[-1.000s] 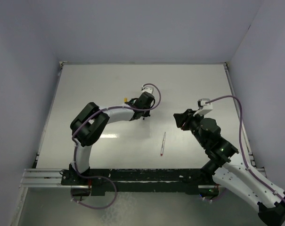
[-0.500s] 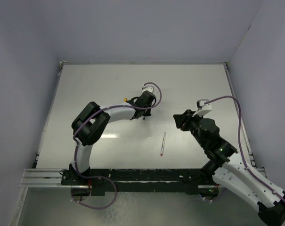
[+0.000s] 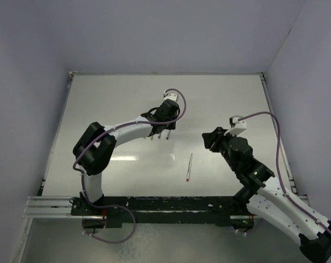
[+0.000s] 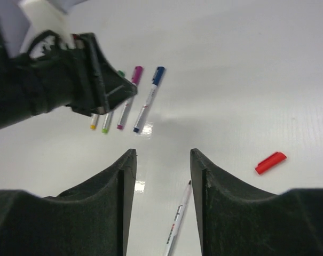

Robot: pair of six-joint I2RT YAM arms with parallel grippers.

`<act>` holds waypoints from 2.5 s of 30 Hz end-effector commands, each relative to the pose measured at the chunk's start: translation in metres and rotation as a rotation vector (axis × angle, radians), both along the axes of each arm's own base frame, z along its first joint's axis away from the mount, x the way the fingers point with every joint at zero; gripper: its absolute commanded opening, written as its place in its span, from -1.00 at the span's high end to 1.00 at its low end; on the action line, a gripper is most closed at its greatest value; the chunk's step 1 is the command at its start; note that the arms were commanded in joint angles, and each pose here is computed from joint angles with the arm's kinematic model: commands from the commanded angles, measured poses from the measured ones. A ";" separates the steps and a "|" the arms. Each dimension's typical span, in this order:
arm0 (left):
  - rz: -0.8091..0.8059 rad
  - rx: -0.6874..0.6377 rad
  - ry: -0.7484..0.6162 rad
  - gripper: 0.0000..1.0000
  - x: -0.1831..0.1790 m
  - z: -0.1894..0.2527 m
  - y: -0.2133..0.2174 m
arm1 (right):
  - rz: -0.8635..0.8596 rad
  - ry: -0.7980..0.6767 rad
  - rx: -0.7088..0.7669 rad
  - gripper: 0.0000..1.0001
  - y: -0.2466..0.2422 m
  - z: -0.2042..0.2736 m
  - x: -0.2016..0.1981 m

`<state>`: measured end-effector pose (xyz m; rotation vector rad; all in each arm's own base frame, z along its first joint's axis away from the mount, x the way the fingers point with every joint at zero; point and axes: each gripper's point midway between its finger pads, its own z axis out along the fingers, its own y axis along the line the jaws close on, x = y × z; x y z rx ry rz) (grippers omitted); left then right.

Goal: Insert the pens into the pen caps

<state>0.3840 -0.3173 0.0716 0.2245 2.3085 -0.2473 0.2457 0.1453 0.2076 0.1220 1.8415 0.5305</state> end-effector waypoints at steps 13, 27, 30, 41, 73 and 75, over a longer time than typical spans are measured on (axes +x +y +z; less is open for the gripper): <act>-0.226 -0.077 0.011 0.19 -0.124 0.029 -0.054 | -0.373 0.208 -0.144 -0.48 -0.059 -0.051 0.008; -0.326 0.014 0.080 0.07 -0.191 -0.012 -0.092 | -0.440 0.208 -0.088 -0.48 -0.076 -0.056 -0.001; -0.332 0.028 0.088 0.06 -0.196 -0.020 -0.094 | -0.479 0.213 -0.086 -0.47 -0.084 -0.057 -0.005; -0.340 0.067 0.106 0.04 -0.198 -0.036 -0.096 | -0.478 0.204 -0.055 -0.46 -0.083 -0.059 -0.006; -0.291 0.317 0.274 0.95 -0.226 -0.107 -0.021 | -0.474 0.201 -0.023 -0.45 -0.081 -0.044 -0.007; -0.300 0.312 0.282 1.00 -0.228 -0.109 -0.021 | -0.473 0.211 -0.032 -0.44 -0.081 -0.046 -0.007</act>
